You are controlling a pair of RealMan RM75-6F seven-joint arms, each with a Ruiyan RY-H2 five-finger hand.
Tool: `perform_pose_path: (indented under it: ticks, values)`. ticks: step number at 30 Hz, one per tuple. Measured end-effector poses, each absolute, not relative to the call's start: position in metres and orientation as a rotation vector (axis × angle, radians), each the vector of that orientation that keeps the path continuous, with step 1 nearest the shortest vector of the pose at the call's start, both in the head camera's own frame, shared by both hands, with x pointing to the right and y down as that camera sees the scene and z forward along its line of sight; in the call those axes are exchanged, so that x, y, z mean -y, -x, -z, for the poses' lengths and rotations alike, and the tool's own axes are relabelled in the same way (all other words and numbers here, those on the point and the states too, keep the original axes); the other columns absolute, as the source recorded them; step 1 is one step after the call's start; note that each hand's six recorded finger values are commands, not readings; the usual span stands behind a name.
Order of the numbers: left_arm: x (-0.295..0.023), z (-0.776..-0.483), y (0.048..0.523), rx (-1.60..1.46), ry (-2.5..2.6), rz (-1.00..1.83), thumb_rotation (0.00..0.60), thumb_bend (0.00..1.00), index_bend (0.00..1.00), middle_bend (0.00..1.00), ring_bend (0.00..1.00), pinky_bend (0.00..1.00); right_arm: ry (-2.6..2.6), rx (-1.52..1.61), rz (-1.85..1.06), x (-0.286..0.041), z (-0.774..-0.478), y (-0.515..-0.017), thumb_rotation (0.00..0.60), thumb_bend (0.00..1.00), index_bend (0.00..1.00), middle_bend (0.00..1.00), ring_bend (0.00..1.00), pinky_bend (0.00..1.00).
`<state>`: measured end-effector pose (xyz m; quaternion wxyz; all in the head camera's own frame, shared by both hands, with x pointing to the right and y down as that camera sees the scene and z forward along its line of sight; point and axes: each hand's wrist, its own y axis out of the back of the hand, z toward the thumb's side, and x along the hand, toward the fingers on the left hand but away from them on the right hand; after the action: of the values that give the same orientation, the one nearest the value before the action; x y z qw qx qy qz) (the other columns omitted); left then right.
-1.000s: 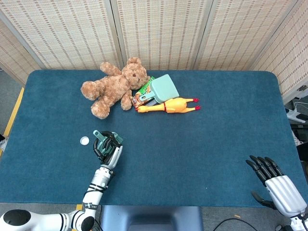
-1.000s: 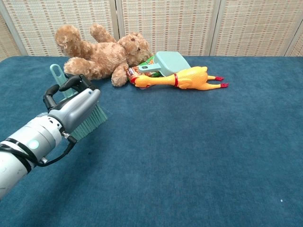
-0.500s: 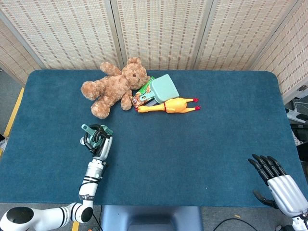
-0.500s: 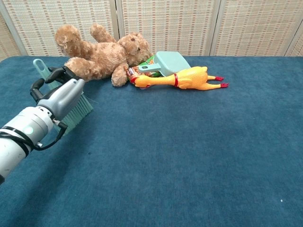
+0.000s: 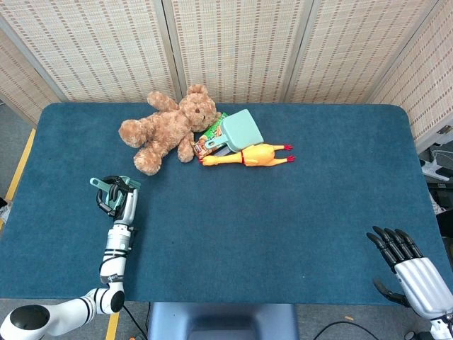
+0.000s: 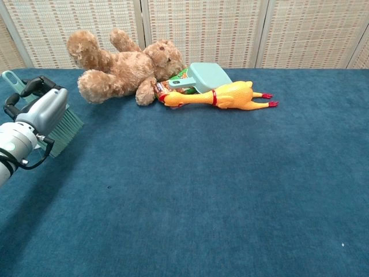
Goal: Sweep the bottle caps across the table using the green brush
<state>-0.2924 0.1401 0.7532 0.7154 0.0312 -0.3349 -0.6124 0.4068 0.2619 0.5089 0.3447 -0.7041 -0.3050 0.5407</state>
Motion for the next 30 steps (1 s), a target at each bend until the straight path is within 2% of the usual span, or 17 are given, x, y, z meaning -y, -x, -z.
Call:
perform_pose_path:
  ticks: [11, 19, 22, 30]
  values:
    - [-0.126, -0.751, 0.321, 0.742, -0.097, 1.384, 0.600, 0.55, 0.86, 1.00, 0.82, 0.88, 1.823, 0.781, -1.412, -0.263, -0.511, -0.405, 0.600, 0.20, 0.00, 0.00, 0.00, 0.00]
    - [-0.139, -0.737, 0.300, 0.652, 0.010, 1.391, 0.600, 0.55, 0.86, 1.00, 0.82, 0.88, 1.823, 0.777, -1.413, -0.263, -0.512, -0.404, 0.600, 0.20, 0.00, 0.00, 0.00, 0.00]
    - [-0.151, -0.724, 0.280, 0.588, 0.108, 1.377, 0.600, 0.55, 0.86, 1.00, 0.82, 0.88, 1.829, 0.775, -1.408, -0.264, -0.511, -0.404, 0.600, 0.20, 0.00, 0.00, 0.00, 0.00]
    - [-0.185, -0.664, 0.233, 0.336, 0.559, 1.404, 0.600, 0.55, 0.85, 1.00, 0.82, 0.88, 1.841, 0.761, -1.398, -0.266, -0.511, -0.401, 0.600, 0.20, 0.00, 0.00, 0.00, 0.00]
